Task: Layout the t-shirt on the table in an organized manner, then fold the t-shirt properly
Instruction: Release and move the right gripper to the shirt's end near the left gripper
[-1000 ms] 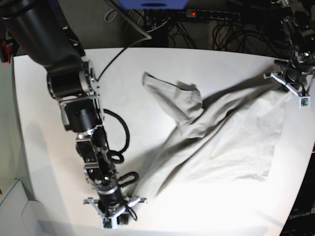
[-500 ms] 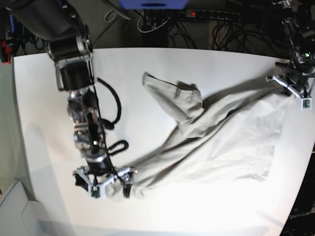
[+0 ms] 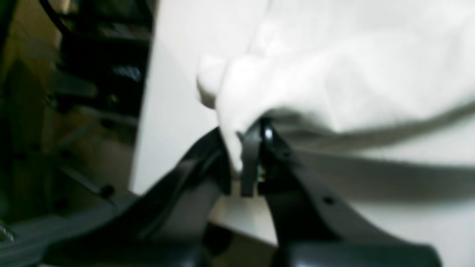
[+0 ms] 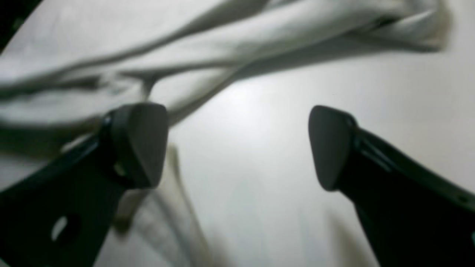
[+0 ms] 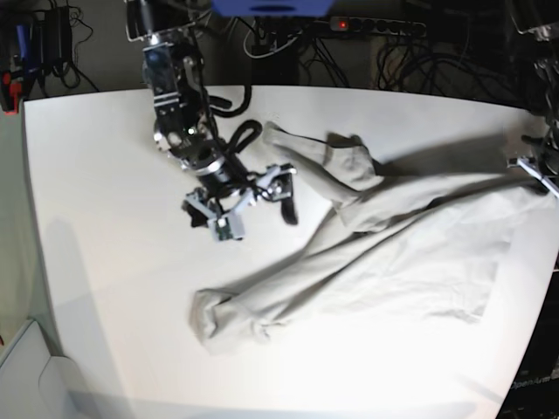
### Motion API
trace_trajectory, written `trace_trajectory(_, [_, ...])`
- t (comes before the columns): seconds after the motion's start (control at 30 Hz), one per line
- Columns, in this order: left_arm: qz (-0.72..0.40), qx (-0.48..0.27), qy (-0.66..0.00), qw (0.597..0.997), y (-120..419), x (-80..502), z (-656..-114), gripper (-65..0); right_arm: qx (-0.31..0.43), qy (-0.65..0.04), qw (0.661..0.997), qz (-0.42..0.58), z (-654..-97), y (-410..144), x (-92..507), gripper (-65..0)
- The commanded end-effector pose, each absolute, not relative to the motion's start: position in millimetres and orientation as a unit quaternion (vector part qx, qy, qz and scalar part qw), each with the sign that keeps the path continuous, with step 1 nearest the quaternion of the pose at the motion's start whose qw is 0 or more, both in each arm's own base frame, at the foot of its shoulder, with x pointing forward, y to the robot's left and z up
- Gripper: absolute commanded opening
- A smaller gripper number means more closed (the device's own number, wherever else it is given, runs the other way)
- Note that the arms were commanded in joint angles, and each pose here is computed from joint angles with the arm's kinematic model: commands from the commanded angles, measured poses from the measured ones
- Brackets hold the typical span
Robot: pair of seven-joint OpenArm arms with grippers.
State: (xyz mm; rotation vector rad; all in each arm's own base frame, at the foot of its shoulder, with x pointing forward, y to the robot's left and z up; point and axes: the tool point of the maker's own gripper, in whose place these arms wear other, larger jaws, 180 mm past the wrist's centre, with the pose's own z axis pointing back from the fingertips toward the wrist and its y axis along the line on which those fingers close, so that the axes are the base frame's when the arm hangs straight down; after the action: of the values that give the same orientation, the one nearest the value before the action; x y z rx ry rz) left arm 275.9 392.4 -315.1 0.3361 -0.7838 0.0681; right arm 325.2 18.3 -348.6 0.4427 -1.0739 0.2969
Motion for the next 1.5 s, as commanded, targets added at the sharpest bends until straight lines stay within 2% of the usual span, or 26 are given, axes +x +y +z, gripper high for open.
trace_trajectory(0.0, [0.024, 0.184, -0.407, 0.894, 400.9, 288.1, -287.8, -64.6, 0.233, -0.533, 0.798, 0.155, -323.4, 35.4, 325.6, -5.7])
trace_trajectory(0.2, [0.051, 0.203, -0.419, 0.883, 420.0, 293.5, -257.6, -64.6, 0.266, -0.490, 0.808, 0.192, -340.2, 64.5, 282.8, -5.7])
trace_trajectory(0.47, [0.060, 0.190, -0.417, 0.887, 411.8, 291.9, -269.5, -64.6, 0.271, -0.444, 0.832, 0.192, -374.8, 67.5, 262.5, -5.7])
trace_trajectory(0.77, [0.061, 0.189, -0.412, 0.889, 411.1, 291.0, -271.5, -64.6, 0.319, -0.411, 0.818, 0.247, -377.3, 116.0, 219.9, -5.7])
trace_trajectory(1.13, [0.056, 0.192, -0.403, 0.893, 410.5, 283.6, -276.5, -64.6, 0.313, -0.376, 0.832, 0.263, -406.9, 120.3, 217.8, -5.7])
trace_trajectory(1.47, [0.055, 0.193, -0.394, 0.897, 410.5, 277.5, -282.2, -64.6, 0.317, -0.379, 0.830, 0.261, -404.7, 122.7, 218.3, -6.1])
